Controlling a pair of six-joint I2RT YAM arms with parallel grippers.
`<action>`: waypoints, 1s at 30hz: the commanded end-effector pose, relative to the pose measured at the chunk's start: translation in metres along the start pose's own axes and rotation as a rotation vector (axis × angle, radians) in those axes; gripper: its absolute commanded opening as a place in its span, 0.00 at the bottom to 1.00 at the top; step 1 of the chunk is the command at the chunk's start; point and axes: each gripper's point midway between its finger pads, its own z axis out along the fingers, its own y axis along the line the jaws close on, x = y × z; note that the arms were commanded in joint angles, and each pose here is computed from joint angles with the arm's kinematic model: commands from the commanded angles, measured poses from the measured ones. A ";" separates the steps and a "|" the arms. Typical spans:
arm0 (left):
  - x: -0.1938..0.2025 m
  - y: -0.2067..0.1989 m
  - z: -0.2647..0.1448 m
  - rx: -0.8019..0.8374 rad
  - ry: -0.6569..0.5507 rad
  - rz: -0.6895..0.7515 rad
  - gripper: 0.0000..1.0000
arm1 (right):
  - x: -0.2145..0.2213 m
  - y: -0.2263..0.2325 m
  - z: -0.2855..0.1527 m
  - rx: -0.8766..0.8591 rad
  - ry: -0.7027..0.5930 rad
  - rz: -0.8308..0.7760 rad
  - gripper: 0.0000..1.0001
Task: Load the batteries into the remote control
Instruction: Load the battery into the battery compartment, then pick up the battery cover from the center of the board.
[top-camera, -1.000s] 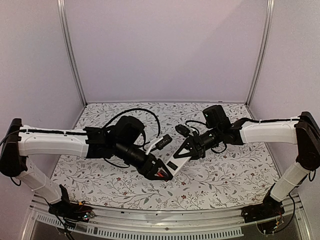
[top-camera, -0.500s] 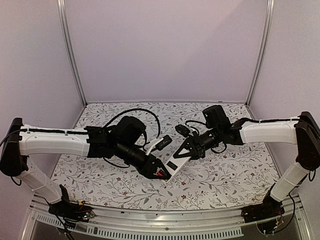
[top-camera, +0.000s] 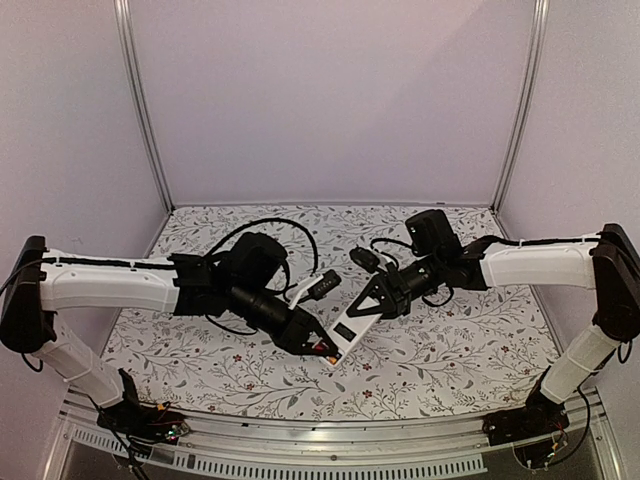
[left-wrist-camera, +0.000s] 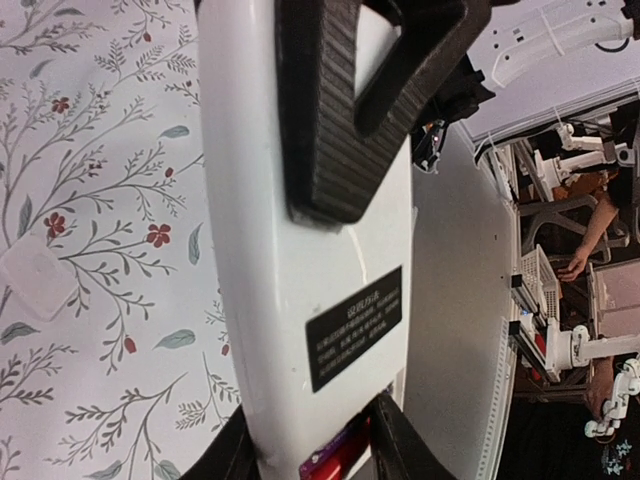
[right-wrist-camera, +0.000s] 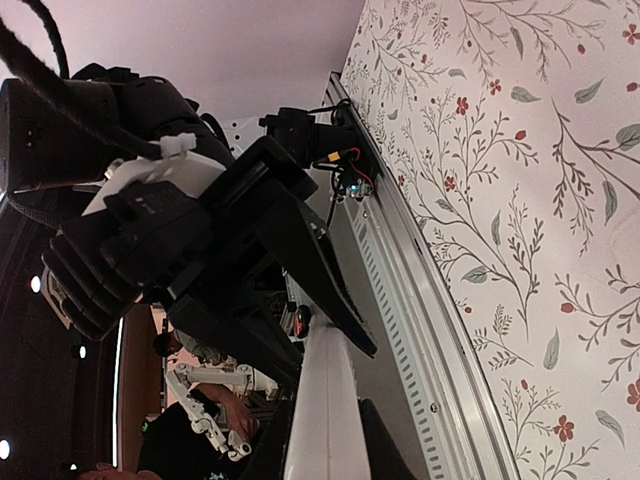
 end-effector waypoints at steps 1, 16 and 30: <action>0.004 0.007 -0.002 -0.023 0.001 0.024 0.35 | -0.004 0.020 -0.007 -0.028 -0.016 -0.024 0.00; -0.037 0.006 -0.052 -0.181 -0.231 0.204 0.89 | -0.017 -0.001 -0.028 0.037 -0.111 -0.042 0.00; -0.021 0.048 -0.040 -0.341 0.000 0.811 1.00 | -0.021 -0.067 -0.090 0.173 -0.305 0.051 0.00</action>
